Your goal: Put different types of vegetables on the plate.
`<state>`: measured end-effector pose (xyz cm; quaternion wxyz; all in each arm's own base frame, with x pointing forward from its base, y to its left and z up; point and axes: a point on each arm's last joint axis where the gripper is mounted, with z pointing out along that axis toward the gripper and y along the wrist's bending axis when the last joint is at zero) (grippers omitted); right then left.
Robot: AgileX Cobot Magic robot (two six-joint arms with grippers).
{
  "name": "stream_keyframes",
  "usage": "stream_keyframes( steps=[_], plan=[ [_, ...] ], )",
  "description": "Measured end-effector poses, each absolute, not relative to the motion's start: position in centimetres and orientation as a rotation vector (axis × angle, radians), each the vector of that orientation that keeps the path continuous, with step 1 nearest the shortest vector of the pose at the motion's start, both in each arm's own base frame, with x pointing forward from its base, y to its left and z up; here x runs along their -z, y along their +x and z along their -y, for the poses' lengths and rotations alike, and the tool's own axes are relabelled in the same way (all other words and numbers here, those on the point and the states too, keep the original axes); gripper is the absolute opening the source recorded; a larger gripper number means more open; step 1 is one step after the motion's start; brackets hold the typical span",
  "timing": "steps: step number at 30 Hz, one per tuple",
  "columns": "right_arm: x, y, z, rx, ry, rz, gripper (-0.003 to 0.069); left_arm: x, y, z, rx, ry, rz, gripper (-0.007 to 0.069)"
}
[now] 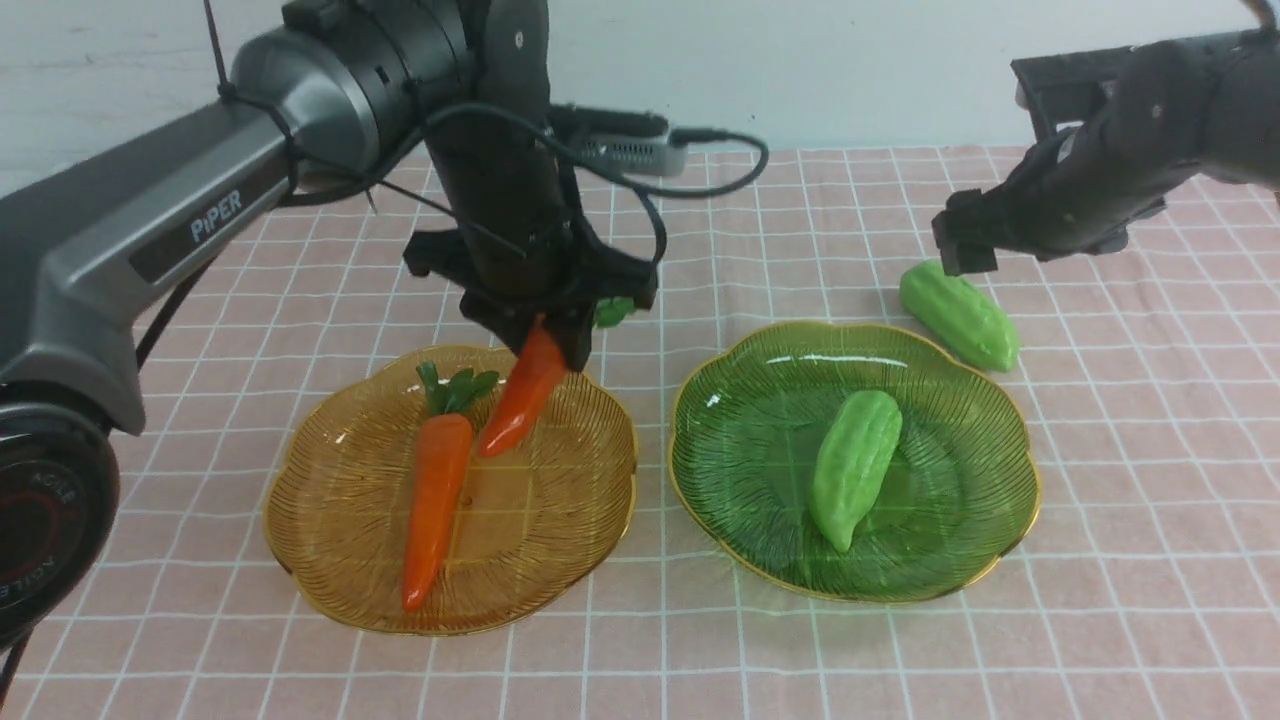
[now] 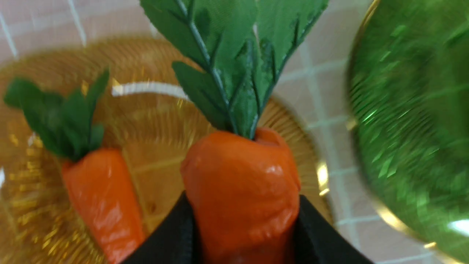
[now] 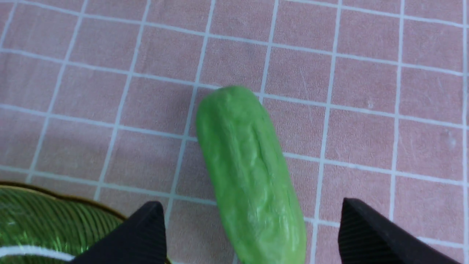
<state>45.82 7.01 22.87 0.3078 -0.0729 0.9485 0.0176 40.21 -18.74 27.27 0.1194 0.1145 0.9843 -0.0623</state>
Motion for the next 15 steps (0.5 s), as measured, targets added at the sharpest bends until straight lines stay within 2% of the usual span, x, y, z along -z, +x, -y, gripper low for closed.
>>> stream_keyframes(
  steps=[4, 12, 15],
  plan=[
    [-20.7, 47.9, -7.3, -0.044, -0.195, -2.537, 0.0577, -24.9, 39.5, 18.1, 0.102, 0.341, -2.955, 0.0227],
    [-16.4, 50.1, -7.7, -0.035, -0.201, -2.626, 0.0577, -24.5, 39.6, 18.1, 0.099, 0.328, -2.964, 0.0227],
    [-15.4, 50.4, -7.7, -0.032, -0.202, -2.648, 0.0556, -24.3, 39.6, 18.2, 0.097, 0.333, -2.966, 0.0234]
  ],
)
